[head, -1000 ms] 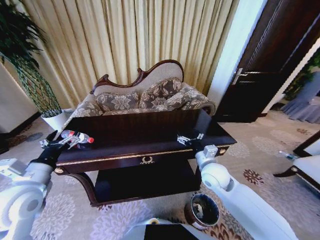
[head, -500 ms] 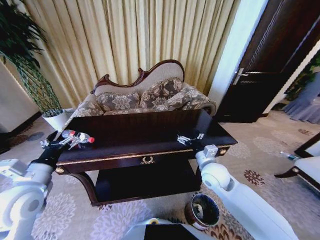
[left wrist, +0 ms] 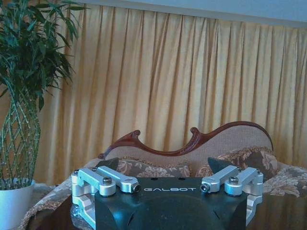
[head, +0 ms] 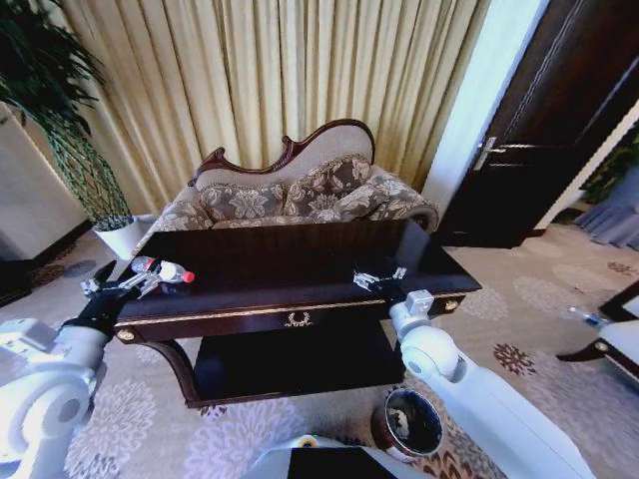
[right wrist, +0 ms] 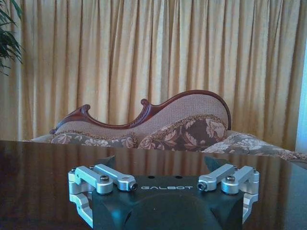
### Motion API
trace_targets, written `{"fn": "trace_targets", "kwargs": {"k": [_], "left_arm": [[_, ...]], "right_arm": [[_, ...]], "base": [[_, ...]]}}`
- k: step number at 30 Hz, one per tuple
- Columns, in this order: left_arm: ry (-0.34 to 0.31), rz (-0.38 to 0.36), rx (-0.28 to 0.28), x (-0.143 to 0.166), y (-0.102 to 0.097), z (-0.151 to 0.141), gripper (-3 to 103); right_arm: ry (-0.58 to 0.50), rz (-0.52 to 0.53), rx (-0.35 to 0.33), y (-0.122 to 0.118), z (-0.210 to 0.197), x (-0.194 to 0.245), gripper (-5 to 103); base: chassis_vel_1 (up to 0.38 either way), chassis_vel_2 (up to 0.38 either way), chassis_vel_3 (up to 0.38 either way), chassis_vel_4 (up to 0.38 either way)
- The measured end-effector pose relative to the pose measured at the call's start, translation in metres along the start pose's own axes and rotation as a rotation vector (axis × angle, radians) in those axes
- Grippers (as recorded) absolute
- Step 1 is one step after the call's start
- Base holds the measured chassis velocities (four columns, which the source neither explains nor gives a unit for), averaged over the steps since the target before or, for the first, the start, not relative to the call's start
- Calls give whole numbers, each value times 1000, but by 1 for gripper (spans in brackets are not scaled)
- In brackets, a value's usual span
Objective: Move to the front of the table and place the trash on the table into the trash bin.
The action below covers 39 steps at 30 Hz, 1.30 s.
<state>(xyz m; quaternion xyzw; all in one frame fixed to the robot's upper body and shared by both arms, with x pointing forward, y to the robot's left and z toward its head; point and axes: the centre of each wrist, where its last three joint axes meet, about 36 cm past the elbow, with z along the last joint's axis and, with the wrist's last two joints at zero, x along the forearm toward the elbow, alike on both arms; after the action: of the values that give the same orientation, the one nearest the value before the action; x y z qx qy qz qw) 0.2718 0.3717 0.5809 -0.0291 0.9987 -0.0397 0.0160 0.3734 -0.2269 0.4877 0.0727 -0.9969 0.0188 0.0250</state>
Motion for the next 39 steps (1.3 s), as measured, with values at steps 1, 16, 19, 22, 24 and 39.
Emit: {"fn": "trace_targets", "kwargs": {"k": [1, 16, 19, 22, 24, 39], "left_arm": [[-10, -2, -3, 0, 0, 0, 100], [108, -130, -34, -20, 13, -26, 100], [140, -169, -7, -41, 22, -45, 100], [198, -205, 94, -63, 23, -65, 100], [238, -190, 149, -74, 23, -73, 100], [497, -311, 318, -140, 30, -70, 100]], "right_arm": [[-1, -2, -1, 1, 0, 0, 100], [10, 9, 7, -2, 4, -2, 100], [12, 12, 7, -3, 4, -3, 100], [16, 17, 7, -4, 5, -5, 100], [19, 21, 8, -5, 6, -5, 100], [46, 34, -2, -2, 18, -12, 100]], "base": [[0, 0, 0, 0], [0, 0, 0, 0], [0, 0, 0, 0], [0, 0, 0, 0], [0, 0, 0, 0], [0, 0, 0, 0]]}}
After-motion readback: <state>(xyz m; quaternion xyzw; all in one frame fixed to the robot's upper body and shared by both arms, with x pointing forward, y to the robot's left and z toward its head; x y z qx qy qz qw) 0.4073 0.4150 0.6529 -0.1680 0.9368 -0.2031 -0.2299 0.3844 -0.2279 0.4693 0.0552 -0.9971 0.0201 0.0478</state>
